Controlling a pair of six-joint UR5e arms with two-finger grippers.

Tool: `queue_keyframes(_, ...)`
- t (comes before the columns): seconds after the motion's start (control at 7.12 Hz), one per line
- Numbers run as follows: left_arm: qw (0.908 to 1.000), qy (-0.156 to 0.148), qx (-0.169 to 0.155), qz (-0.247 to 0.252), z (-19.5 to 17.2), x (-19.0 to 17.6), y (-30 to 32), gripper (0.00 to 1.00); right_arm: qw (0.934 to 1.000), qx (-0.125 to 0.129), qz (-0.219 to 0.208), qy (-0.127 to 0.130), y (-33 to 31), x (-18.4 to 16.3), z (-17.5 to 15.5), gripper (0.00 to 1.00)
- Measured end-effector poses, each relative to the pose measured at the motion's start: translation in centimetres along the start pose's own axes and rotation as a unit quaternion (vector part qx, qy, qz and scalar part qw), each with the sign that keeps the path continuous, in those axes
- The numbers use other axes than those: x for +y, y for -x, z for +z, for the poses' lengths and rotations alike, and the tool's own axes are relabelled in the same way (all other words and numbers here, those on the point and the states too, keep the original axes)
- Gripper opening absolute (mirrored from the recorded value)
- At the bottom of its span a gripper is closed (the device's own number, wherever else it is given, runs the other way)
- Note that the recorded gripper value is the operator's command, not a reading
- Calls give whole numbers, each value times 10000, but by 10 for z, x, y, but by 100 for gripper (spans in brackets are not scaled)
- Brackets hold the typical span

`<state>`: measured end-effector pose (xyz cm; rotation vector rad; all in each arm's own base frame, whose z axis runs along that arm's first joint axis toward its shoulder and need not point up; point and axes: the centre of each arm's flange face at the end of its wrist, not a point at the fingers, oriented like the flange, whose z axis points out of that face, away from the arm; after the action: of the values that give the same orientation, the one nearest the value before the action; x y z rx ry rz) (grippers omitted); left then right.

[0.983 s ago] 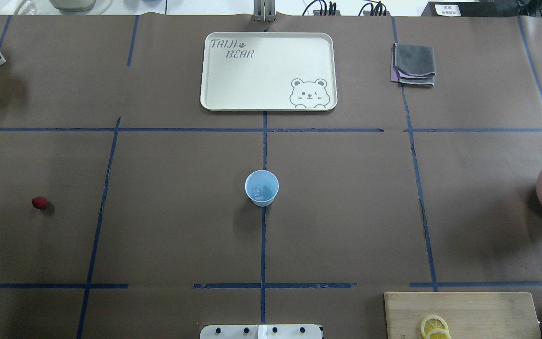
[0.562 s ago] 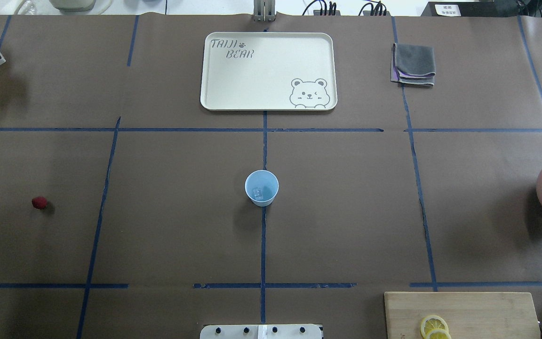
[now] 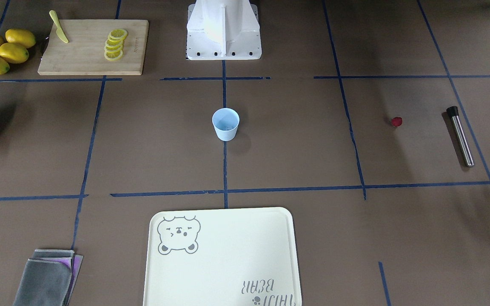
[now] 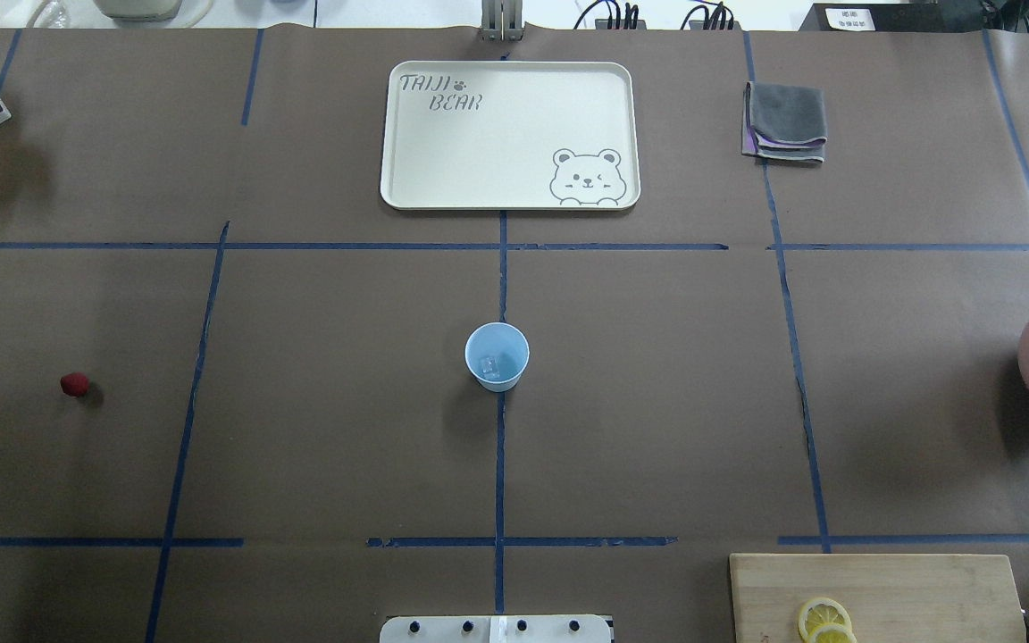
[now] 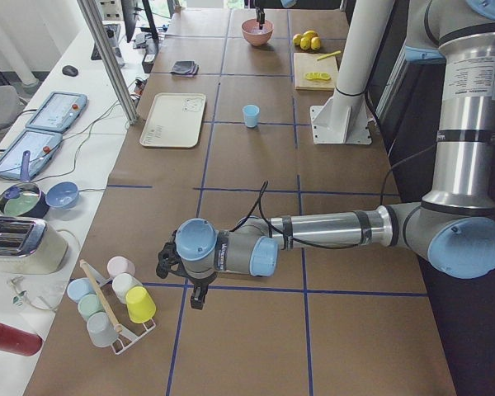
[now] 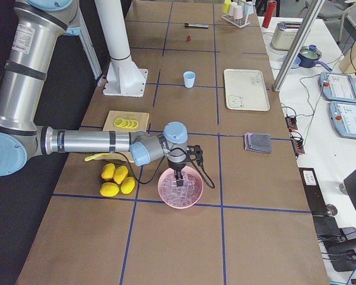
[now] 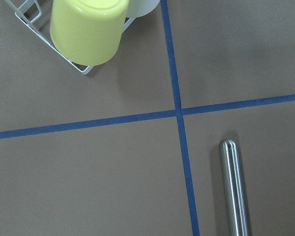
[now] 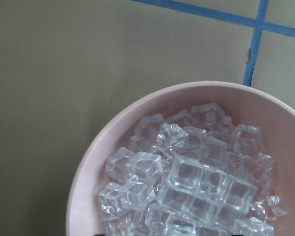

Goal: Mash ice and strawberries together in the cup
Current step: 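Grasp another ice cube from the pink bowl with the right gripper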

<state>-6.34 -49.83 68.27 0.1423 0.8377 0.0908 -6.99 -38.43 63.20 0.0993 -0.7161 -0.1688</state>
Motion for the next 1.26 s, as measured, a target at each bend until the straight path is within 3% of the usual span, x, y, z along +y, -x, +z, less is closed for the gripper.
queue_keyframes(0.28, 10000, -1, 1, 1, 0, 0, 0, 100, 10000, 32, 31, 60, -5, 2, 6, 78)
queue_keyframes(0.84, 10000, 2, 0, -2, 0, 0, 0, 100, 9997, 37, -51, 221, -2, 5, 20, 76)
queue_keyframes(0.98, 10000, 5, -2, -6, 0, 0, 1, 100, 9996, 48, -82, 275, -1, 6, 25, 63)
queue_keyframes(1.12, 10000, 7, -2, -8, 1, 0, 1, 100, 9995, 65, -104, 300, 0, 7, 27, 29)
queue_keyframes(1.26, 10000, 8, -2, -9, 1, 0, 1, 100, 9994, 84, -113, 308, 0, 7, 28, 9)
